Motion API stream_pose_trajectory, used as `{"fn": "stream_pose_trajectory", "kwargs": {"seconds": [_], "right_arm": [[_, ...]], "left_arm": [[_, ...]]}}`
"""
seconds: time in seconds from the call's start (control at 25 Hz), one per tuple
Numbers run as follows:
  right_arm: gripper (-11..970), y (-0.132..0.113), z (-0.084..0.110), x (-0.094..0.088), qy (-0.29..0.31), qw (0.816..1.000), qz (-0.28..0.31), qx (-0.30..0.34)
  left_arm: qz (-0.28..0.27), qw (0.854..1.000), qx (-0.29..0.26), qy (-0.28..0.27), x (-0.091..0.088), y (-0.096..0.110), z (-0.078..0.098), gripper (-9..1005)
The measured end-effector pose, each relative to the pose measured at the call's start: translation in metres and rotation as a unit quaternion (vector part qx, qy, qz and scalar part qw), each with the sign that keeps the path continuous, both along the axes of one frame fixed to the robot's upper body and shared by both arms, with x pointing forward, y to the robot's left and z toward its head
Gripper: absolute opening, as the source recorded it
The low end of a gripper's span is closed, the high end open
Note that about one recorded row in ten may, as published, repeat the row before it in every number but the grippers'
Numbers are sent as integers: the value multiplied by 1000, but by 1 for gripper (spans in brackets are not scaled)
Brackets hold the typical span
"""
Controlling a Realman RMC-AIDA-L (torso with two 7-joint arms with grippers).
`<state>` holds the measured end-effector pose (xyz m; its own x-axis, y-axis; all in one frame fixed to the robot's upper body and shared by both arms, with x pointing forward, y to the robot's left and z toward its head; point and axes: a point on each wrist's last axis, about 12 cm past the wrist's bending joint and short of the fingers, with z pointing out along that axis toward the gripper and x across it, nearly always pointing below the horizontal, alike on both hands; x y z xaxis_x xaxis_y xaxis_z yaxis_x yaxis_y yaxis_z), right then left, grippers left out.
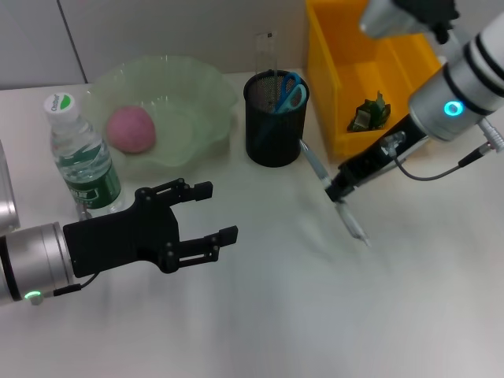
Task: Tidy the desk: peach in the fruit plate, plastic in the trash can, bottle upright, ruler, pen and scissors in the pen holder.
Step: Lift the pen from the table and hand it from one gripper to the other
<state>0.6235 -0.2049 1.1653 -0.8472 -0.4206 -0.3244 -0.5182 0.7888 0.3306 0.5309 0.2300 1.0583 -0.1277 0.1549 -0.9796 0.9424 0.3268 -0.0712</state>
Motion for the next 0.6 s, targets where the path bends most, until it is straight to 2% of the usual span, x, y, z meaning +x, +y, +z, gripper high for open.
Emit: {"fn": "stream_pose_trajectory", "kwargs": {"seconds": [0.12, 0.28, 0.4, 0.48, 0.6], "right_arm": [[112, -12, -1, -5, -32, 997, 3, 73], [112, -34, -10, -15, -100, 980, 4, 171], [112, -50, -21, -25, -169, 954, 3, 247], [112, -58, -30, -33, -215, 931, -1, 295], [112, -65, -44, -42, -271, 897, -16, 348]], "left_arm": [[-1, 1000, -3, 0, 0, 0, 0, 786], [2, 1000, -20, 0, -2, -1, 2, 787], [6, 1000, -31, 1, -2, -1, 3, 787], [34, 996, -85, 11, -6, 0, 5, 787], [45, 993, -106, 17, -8, 1, 5, 786]]}}
